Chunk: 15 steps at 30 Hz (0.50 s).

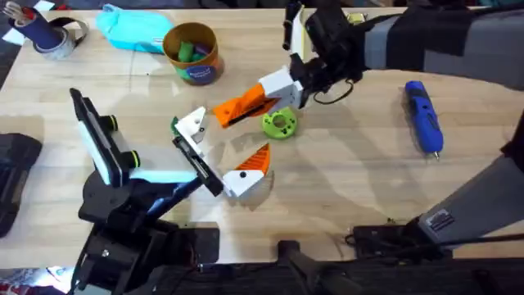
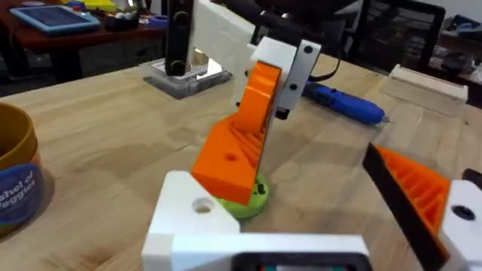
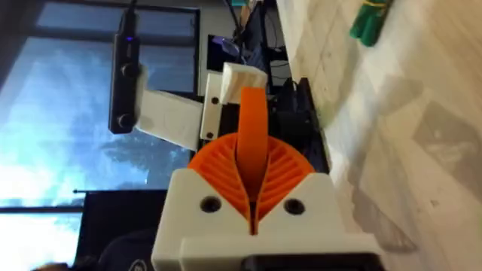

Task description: Pick up the gripper from the table and insert it into the empty holder that is missing its gripper. Then pick up a screw, insert it into the mounting hole, and use the screwdriver to tighten it. Finally, clean up the table by picking up the vegetable and placing it into the bucket.

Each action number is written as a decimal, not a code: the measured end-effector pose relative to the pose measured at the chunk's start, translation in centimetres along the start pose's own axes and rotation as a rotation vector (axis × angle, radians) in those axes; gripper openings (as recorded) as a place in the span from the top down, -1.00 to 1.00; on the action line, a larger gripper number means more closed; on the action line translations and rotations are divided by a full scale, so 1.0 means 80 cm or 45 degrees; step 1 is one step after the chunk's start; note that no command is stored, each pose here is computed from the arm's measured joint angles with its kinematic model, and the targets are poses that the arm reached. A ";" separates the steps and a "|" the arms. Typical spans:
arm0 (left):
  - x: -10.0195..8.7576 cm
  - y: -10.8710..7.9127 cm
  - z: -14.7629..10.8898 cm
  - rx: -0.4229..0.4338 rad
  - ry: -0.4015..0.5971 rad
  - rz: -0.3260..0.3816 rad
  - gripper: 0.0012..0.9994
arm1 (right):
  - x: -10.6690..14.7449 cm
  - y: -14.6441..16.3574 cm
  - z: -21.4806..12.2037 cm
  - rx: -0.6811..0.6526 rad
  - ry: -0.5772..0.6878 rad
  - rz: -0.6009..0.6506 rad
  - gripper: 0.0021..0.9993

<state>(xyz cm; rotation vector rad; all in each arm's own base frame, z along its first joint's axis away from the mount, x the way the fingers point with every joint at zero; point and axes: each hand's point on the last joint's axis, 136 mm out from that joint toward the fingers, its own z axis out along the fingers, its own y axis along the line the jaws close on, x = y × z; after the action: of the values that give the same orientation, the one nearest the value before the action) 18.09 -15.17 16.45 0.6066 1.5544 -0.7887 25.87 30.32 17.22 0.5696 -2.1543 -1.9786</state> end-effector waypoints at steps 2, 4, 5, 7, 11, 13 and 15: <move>0.000 0.000 0.000 0.000 0.000 0.000 -0.99 | 0.001 0.005 0.008 -0.019 0.021 -0.018 0.98; 0.000 0.000 0.000 -0.001 0.000 0.000 -0.99 | 0.001 0.008 0.016 -0.024 0.040 -0.024 0.98; 0.000 0.002 0.000 -0.009 -0.001 0.000 -0.99 | 0.001 0.009 0.019 -0.028 0.046 -0.031 0.98; -0.001 0.005 0.000 -0.026 -0.004 0.000 -0.99 | 0.001 0.011 0.023 -0.032 0.056 -0.032 0.98; -0.001 0.007 0.000 -0.040 -0.005 -0.001 -0.99 | 0.000 0.011 0.026 -0.028 0.059 -0.004 0.98; -0.001 0.007 0.000 -0.043 -0.006 -0.001 -0.99 | -0.001 0.011 0.027 -0.025 0.059 0.008 0.98; -0.001 0.008 0.000 -0.044 -0.006 -0.003 -0.99 | 0.000 0.011 0.027 -0.024 0.060 0.017 0.98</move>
<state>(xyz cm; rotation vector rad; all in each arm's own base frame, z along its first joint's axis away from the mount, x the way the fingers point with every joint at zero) 18.55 -14.75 16.45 0.5770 1.5618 -0.7631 24.95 32.39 17.86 0.5914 -2.1046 -1.9559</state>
